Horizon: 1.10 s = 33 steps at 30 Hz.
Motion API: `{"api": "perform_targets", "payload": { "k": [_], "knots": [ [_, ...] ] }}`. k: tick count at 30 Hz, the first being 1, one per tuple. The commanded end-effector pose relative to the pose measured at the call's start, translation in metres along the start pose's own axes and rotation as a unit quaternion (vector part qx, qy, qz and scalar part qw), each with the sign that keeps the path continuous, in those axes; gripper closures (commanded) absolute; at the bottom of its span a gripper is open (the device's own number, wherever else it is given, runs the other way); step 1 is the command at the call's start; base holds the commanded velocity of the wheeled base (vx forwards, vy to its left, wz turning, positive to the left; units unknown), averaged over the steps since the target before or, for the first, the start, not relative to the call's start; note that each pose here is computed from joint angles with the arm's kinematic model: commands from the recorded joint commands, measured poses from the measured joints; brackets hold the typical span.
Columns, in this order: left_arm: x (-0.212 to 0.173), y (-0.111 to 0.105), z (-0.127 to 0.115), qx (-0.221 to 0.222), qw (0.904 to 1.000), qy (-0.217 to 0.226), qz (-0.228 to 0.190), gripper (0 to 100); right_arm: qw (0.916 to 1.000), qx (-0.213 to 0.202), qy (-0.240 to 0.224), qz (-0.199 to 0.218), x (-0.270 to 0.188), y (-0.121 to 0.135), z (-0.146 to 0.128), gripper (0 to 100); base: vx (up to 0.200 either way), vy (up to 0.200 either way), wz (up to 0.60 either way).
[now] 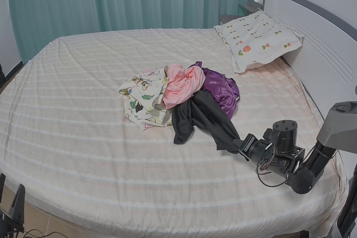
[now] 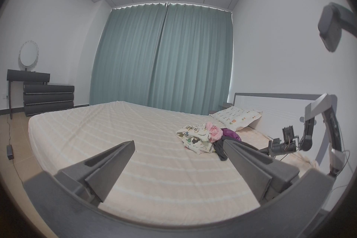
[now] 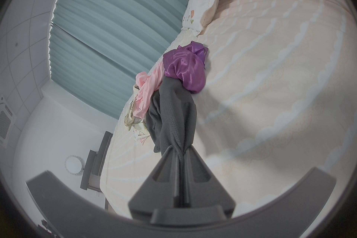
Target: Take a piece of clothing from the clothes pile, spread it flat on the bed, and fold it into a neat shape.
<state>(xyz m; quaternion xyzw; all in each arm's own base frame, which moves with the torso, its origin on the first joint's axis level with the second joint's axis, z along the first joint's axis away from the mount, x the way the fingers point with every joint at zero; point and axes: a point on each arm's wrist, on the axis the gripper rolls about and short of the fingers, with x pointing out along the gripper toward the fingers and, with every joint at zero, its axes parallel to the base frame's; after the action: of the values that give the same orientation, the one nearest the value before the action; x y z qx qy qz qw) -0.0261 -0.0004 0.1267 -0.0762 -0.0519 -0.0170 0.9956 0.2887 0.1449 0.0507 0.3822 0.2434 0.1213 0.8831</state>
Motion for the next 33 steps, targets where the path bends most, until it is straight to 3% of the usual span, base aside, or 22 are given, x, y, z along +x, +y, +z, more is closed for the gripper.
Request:
{"api": "perform_targets", "payload": {
  "k": [1,2,3,8,10,15,18,21,23,24,29,33],
  "knots": [
    [0.053,-0.007,0.022,-0.012,0.9873,0.141,-0.072,0,1.0000,0.000,-0.007,0.006,-0.003,0.002,0.002,100,0.000,0.000,0.00],
    [0.053,-0.007,0.022,-0.012,0.9873,0.141,-0.072,0,1.0000,0.000,-0.007,0.006,-0.003,0.002,0.002,100,0.000,0.000,0.00],
    [0.065,-0.007,0.013,-0.004,0.9789,0.186,-0.084,0,1.0000,0.002,-0.009,0.003,-0.002,0.000,0.004,100,0.000,0.000,0.00],
    [0.099,-0.011,0.010,0.012,0.9646,0.249,-0.086,0,1.0000,0.003,-0.009,0.002,-0.002,-0.001,0.004,100,0.000,0.000,0.00],
    [0.121,-0.017,0.002,0.011,0.9546,0.278,-0.106,0,0.9999,0.002,-0.009,0.003,-0.002,0.000,0.005,100,0.000,0.000,0.00],
    [0.163,-0.037,-0.009,-0.018,0.9475,0.288,-0.138,0,1.0000,0.002,-0.008,0.003,-0.002,0.000,0.004,100,0.000,0.000,0.00],
    [0.188,-0.050,-0.028,-0.007,0.9441,0.308,-0.117,0,1.0000,0.002,-0.007,0.001,-0.002,-0.001,0.003,100,0.000,0.000,0.00],
    [0.209,-0.061,-0.041,-0.010,0.9444,0.315,-0.092,0,1.0000,0.002,-0.005,0.000,-0.001,-0.002,0.002,100,0.000,0.000,0.00],
    [0.226,-0.074,-0.047,-0.037,0.9485,0.304,-0.080,0,1.0000,0.002,-0.006,0.000,-0.001,-0.002,0.002,100,0.000,0.000,0.00],
    [0.246,-0.091,-0.052,-0.065,0.9530,0.286,-0.078,0,1.0000,0.002,-0.006,0.000,-0.001,-0.002,0.002,100,0.000,0.000,0.00],
    [0.288,-0.106,-0.085,-0.058,0.9575,0.281,-0.027,0,1.0000,0.002,-0.006,0.000,-0.001,-0.002,0.002,100,0.000,0.000,0.00],
    [0.315,-0.117,-0.105,-0.075,0.9577,0.277,-0.020,0,1.0000,0.002,-0.006,0.000,-0.001,-0.002,0.002,100,0.000,0.000,0.00]
  ]
}}
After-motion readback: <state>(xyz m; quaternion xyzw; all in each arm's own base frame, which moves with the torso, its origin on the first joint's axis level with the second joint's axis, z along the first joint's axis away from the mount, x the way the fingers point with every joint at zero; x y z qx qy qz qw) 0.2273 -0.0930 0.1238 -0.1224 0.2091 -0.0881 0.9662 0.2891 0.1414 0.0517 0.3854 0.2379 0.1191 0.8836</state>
